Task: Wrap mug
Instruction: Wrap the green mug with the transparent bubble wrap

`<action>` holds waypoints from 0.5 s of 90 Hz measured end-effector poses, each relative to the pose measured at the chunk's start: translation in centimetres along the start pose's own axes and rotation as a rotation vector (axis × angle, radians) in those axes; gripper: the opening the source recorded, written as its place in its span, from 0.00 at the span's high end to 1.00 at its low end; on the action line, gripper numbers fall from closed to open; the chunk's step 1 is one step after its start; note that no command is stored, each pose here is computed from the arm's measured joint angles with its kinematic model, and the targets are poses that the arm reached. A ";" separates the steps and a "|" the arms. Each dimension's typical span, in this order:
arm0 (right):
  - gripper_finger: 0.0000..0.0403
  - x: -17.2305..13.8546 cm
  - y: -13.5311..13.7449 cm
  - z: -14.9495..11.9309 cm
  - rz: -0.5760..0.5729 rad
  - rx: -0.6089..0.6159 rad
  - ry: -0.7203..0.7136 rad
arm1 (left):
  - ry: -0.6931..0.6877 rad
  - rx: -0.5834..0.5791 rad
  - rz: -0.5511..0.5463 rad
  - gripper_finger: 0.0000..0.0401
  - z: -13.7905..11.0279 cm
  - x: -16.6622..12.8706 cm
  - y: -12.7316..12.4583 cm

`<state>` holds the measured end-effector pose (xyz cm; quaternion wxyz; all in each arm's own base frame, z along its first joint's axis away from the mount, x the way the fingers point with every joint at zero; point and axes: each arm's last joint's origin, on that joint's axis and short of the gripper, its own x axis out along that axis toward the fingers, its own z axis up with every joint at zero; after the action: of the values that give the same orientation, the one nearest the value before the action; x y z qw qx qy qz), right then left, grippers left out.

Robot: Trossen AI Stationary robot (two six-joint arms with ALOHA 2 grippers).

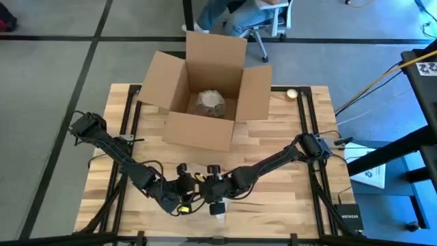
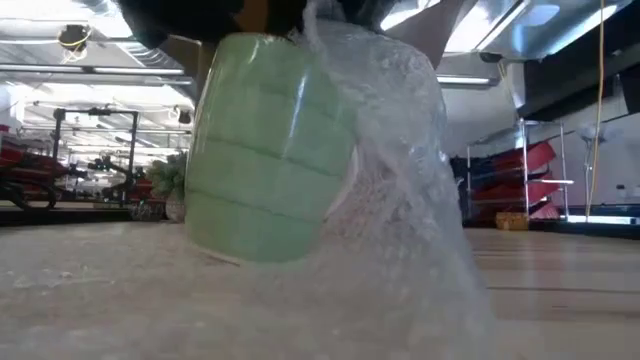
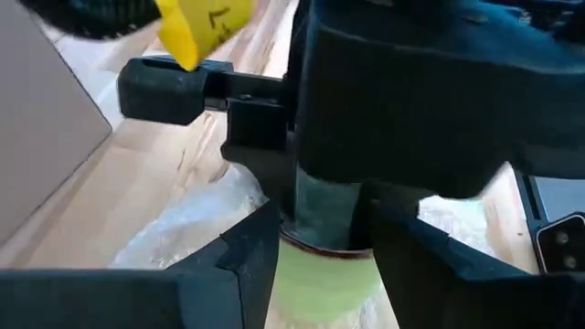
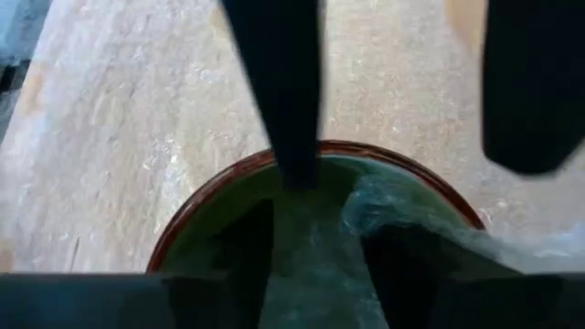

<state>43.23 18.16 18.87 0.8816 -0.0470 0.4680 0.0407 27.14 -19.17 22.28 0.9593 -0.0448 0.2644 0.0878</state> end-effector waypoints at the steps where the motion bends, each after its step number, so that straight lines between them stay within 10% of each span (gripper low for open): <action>1: 0.62 0.0 0.0 0.0 0.000 0.000 0.000 | 0.000 0.000 0.000 0.62 0.0 0.0 0.0; 45: 0.62 -0.9 -0.2 1.4 -0.012 0.023 -0.043 | -0.020 0.004 0.015 0.62 -0.7 -1.1 -0.8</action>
<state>43.89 18.11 20.42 0.8922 -0.0388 0.4488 0.0310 26.03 -20.25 22.29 0.9614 -0.0401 0.2552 0.0949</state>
